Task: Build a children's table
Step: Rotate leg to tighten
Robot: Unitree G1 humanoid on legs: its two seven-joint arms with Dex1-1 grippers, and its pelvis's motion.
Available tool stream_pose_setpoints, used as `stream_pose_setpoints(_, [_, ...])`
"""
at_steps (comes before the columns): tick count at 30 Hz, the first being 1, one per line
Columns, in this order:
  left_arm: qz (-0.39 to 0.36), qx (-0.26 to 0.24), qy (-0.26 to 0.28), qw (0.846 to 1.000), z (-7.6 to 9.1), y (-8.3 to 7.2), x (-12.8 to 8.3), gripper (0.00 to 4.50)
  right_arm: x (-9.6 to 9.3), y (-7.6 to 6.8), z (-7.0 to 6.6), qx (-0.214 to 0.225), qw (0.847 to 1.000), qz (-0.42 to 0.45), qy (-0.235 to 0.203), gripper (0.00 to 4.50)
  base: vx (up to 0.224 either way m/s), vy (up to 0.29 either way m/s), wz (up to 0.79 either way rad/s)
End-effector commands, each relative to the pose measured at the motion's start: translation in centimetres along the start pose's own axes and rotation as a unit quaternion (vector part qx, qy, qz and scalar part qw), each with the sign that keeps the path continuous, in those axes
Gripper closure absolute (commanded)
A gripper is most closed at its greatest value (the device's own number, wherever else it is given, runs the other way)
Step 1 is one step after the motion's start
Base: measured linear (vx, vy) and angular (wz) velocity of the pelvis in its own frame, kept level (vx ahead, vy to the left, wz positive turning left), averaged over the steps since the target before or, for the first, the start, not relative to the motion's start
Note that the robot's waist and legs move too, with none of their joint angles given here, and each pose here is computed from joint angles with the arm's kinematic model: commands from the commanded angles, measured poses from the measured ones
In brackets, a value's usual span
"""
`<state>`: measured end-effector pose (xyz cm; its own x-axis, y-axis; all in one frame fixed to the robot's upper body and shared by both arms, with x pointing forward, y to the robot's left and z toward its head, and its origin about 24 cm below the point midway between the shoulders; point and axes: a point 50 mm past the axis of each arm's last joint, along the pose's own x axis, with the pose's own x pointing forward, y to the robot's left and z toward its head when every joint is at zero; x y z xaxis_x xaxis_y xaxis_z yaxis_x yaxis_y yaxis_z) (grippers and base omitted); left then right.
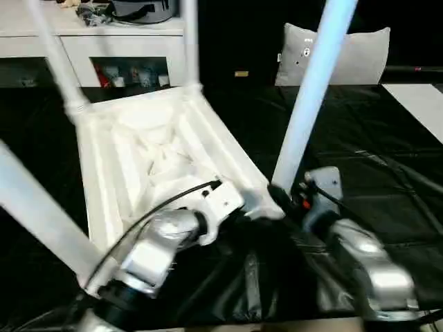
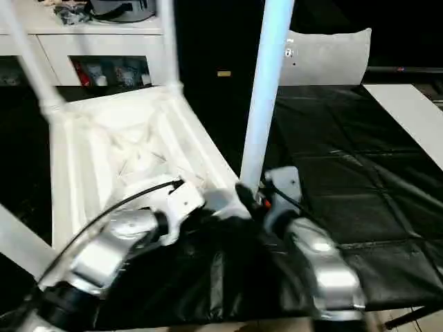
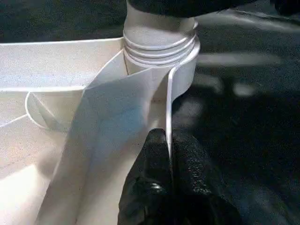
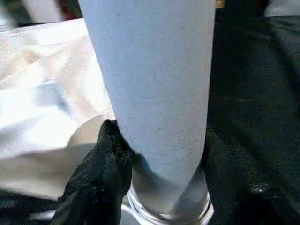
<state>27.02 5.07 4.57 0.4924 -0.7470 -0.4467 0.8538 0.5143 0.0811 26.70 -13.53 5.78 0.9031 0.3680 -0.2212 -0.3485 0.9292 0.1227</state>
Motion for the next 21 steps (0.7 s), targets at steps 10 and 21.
stream_pose_setpoints(10, [-0.069, 0.05, -0.033, 0.996, 1.0, -1.6, 0.0, 4.5, -0.9, 0.1, 0.1, -0.042, 0.991, 0.125, -0.008, 1.16, 0.0, 0.0, 0.0])
stream_pose_setpoints(21, [-0.181, 0.113, -0.008, 0.977, -0.7, -0.6, -2.4, 4.5, -4.5, -3.6, 1.3, -0.124, 0.947, 0.293, 0.043, 0.35, 0.0, 0.0, 0.0])
